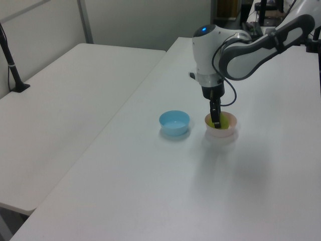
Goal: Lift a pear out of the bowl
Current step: 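Close the gripper on the green pear, then lift the pear out of the pink bowl and carry it aside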
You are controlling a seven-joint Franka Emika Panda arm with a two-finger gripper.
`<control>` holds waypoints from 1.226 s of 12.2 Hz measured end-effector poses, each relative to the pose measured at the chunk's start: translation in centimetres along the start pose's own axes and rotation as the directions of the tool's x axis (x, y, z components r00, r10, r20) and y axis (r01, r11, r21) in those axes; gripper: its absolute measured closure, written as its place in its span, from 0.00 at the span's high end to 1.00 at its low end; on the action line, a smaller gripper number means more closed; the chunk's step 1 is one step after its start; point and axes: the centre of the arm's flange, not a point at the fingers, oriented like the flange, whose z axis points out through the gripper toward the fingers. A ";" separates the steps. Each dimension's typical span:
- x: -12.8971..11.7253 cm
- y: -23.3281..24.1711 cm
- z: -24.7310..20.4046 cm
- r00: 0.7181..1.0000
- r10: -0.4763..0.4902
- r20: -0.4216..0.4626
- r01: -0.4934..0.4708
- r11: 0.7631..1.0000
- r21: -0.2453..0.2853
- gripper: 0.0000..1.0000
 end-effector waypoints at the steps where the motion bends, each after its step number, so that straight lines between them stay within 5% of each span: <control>1: 0.1 -0.2 0.4 1.000 -0.003 0.004 0.003 1.000 -0.001 0.73; 2: 0.1 -0.2 0.3 1.000 -0.007 -0.001 0.007 1.000 -0.006 0.64; 9: -0.1 -0.3 -0.6 1.000 -0.008 -0.013 0.008 1.000 -0.007 0.63; 15: -4.0 5.2 -8.8 0.995 0.086 -0.053 -0.086 0.996 0.002 0.63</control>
